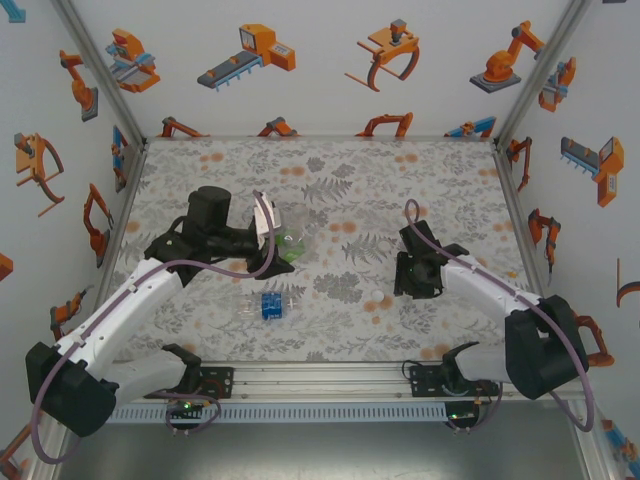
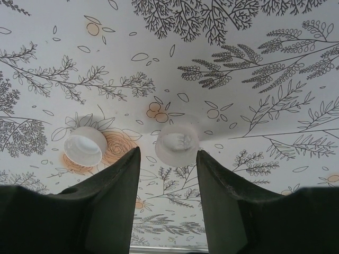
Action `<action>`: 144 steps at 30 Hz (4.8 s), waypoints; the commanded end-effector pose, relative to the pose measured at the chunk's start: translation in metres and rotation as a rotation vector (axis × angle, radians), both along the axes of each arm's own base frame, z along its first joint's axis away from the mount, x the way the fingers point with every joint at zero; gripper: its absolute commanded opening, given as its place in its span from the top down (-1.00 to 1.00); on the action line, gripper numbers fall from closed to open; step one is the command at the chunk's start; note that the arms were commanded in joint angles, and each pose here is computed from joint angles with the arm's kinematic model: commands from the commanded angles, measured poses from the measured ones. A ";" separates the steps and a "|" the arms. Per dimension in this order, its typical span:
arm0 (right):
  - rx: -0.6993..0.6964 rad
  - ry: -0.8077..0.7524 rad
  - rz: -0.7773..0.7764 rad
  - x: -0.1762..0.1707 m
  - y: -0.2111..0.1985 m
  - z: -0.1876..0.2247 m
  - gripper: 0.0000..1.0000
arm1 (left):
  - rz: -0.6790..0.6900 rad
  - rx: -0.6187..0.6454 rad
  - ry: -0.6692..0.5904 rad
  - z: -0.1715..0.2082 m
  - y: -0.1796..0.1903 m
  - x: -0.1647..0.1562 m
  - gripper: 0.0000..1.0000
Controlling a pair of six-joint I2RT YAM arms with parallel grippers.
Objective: Screw on the bottle caps
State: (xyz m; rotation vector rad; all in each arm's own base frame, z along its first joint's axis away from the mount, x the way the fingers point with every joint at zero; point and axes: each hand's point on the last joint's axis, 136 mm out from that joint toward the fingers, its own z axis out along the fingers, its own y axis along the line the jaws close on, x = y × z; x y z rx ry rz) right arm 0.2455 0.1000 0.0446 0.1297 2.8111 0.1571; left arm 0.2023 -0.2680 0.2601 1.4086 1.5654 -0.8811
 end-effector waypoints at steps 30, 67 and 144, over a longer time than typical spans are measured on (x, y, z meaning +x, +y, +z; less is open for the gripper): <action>0.055 0.011 -0.033 -0.001 0.001 -0.019 0.61 | -0.025 -0.013 0.003 0.007 -0.004 -0.003 1.00; 0.596 0.037 0.049 0.055 0.114 -0.010 0.58 | -0.014 0.012 0.016 0.000 -0.004 0.001 1.00; 0.036 -0.095 0.325 0.044 0.126 0.033 0.57 | -0.009 0.084 0.009 -0.015 -0.006 0.000 1.00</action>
